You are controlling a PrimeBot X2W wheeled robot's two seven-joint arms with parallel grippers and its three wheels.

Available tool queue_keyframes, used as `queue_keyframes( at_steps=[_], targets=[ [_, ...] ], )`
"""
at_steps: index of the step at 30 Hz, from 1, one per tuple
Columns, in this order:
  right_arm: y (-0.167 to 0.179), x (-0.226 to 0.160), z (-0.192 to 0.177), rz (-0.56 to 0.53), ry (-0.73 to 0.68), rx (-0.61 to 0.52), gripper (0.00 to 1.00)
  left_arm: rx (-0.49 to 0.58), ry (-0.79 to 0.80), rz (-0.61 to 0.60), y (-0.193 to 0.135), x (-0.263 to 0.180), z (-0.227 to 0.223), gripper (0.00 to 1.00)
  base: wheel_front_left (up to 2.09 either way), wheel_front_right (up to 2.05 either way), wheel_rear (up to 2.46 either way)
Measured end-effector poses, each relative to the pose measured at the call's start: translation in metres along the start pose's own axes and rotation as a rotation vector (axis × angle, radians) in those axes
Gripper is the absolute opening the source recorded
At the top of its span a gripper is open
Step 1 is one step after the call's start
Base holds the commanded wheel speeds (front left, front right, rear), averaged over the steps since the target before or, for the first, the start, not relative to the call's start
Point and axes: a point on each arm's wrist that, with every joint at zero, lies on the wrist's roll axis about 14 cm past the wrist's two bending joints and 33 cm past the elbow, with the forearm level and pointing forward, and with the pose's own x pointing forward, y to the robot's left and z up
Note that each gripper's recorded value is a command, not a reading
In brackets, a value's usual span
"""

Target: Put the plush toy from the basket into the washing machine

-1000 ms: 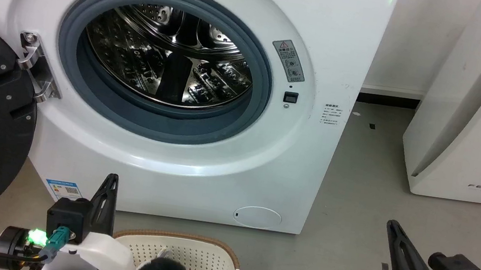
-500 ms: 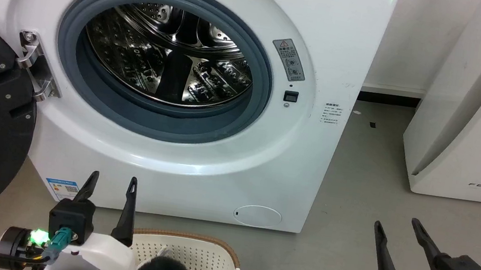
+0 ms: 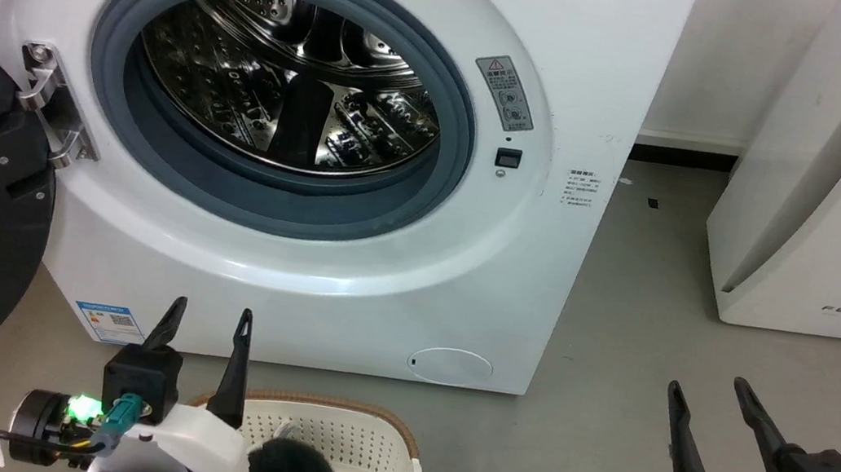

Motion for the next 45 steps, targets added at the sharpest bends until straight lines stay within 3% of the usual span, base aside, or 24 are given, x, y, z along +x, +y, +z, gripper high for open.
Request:
queue_keyframes(
  at_steps=[23,45],
  targets=[
    [-0.022,0.014,-0.009,-0.061,-0.006,0.020,1.00,0.107,0.169,-0.191,-0.040,0.032,-0.066,1.00,0.00,0.00,0.00],
    [-0.042,0.032,-0.029,-0.115,0.017,0.033,1.00,0.254,0.559,-0.437,-0.077,0.026,-0.186,1.00,0.00,0.00,0.00]
  ],
)
